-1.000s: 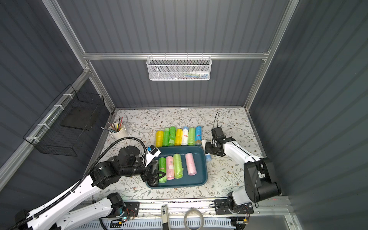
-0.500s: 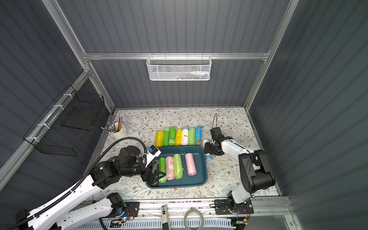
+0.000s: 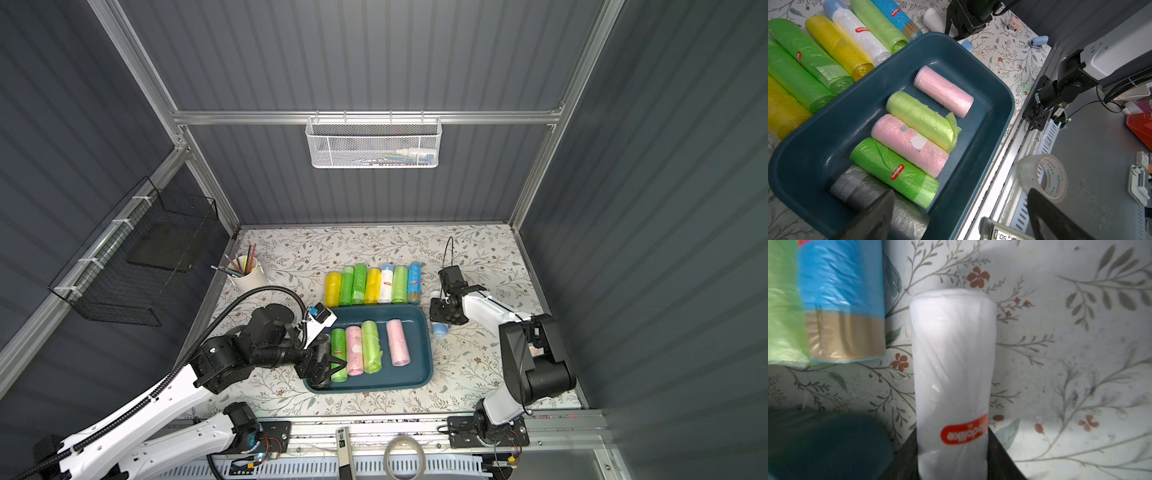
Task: Put the roll of trash bags into the storage box
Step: Pick up the roll of trash bags from the center of the board, then place the roll of trash bags in the storage box.
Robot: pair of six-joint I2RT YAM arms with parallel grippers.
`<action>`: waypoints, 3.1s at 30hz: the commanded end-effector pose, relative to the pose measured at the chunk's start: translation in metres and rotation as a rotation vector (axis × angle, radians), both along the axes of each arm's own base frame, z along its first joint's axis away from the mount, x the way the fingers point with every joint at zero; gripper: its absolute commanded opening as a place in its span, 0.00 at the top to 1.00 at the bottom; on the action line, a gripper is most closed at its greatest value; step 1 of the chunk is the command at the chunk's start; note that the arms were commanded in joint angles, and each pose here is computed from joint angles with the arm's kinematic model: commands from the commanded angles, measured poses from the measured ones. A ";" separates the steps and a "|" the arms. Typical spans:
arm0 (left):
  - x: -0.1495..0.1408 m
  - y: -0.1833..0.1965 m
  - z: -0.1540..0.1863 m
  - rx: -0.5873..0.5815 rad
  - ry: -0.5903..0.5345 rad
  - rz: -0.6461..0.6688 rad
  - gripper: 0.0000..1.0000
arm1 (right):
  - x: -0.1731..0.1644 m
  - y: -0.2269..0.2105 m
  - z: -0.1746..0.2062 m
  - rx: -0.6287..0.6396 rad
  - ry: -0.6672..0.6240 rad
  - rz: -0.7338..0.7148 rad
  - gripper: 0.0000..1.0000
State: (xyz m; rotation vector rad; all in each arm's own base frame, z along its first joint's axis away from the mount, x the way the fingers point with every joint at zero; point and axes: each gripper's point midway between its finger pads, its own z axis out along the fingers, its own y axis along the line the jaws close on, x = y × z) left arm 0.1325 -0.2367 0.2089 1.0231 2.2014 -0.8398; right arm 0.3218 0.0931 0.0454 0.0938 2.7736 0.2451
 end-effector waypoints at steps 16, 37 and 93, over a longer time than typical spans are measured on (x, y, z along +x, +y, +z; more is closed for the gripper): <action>-0.001 0.004 -0.004 0.011 0.007 0.004 0.00 | -0.034 0.017 0.100 0.189 -0.203 0.052 0.55; -0.002 0.003 -0.003 0.008 0.009 0.001 0.00 | -0.094 0.069 0.095 0.349 -0.134 0.127 0.55; -0.004 0.003 -0.003 0.005 0.015 -0.009 0.00 | -0.079 0.103 0.022 0.105 -0.040 0.131 0.55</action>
